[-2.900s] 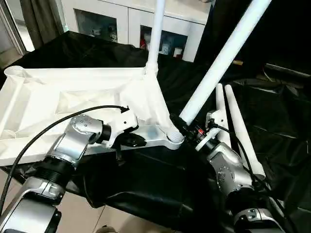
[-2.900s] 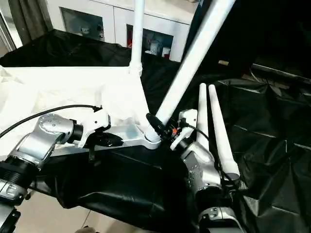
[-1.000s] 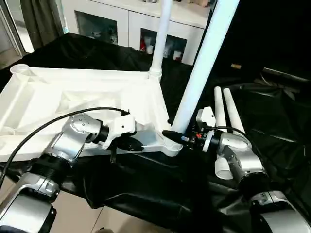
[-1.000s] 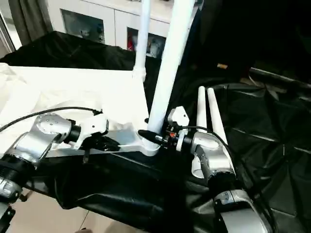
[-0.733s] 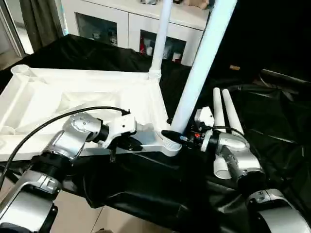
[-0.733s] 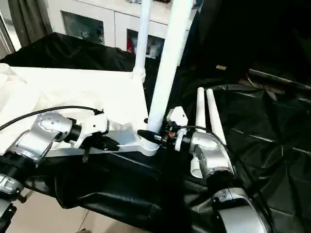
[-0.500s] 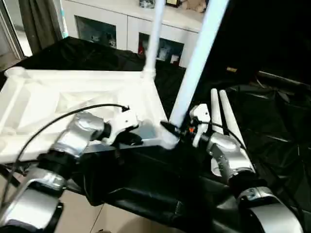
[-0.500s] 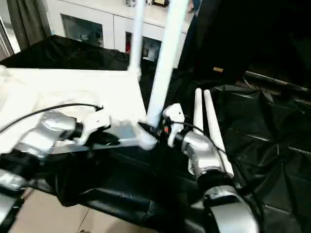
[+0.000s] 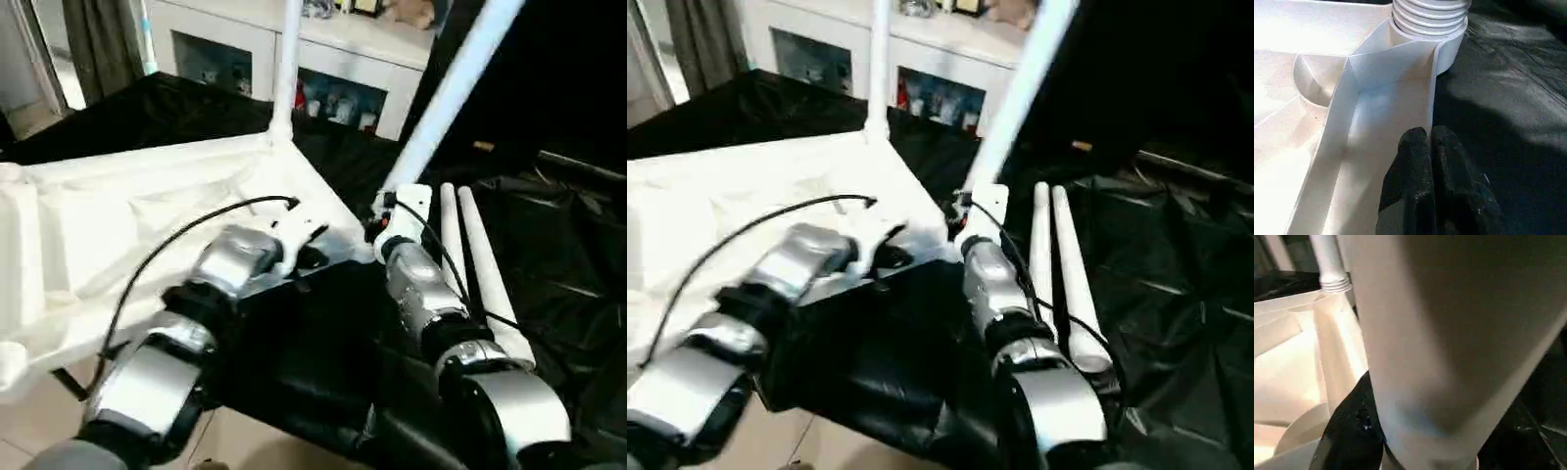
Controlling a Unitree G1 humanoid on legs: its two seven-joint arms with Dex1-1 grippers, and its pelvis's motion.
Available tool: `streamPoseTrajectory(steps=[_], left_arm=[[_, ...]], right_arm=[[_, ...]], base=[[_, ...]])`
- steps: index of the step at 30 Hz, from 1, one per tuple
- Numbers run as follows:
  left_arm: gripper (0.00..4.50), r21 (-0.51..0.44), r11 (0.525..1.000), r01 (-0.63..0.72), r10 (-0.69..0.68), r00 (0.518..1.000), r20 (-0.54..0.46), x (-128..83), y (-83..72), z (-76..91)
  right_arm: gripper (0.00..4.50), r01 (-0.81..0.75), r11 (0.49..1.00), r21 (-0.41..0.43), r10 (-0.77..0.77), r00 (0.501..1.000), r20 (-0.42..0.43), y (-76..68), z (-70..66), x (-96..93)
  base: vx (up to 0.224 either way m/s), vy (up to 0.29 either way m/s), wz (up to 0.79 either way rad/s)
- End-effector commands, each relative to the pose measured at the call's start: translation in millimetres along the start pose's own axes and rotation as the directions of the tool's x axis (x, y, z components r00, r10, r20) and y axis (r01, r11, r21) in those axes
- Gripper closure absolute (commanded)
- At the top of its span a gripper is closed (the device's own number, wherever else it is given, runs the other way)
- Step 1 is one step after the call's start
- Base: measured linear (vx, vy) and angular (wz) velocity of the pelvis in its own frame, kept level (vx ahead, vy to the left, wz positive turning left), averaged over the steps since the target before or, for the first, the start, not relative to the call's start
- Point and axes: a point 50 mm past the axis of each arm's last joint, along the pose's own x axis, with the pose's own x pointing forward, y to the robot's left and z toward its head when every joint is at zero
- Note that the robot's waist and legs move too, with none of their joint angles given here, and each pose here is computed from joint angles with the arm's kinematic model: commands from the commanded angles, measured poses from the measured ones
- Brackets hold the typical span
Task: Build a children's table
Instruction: Insert table leg to table base
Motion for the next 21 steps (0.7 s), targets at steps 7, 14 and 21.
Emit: streamPoseTrajectory(steps=[7, 14, 21], left_arm=[[4.5, -0.016, 0.987, -0.158, 0.157, 0.987, -0.045, -1.6, 13.1, -6.1], [4.5, -0.016, 0.989, -0.148, 0.147, 0.988, -0.048, -1.5, 13.1, -6.0], [4.5, -0.016, 0.991, -0.133, 0.132, 0.99, -0.046, -2.7, 14.0, -6.3]], right_arm=[[2.59, -0.049, 0.998, 0.045, 0.058, 0.968, -0.243, 26.7, -56.0, -15.6], [2.59, -0.076, 0.997, 0.013, 0.077, 0.966, -0.245, 31.4, -52.9, -13.8], [2.59, -0.102, 0.995, -0.009, 0.097, 0.963, -0.252, 33.1, -51.7, -13.0]], base=[[0.0, 0.0, 0.0], [0.0, 0.0, 0.0], [0.0, 0.0, 0.0]])
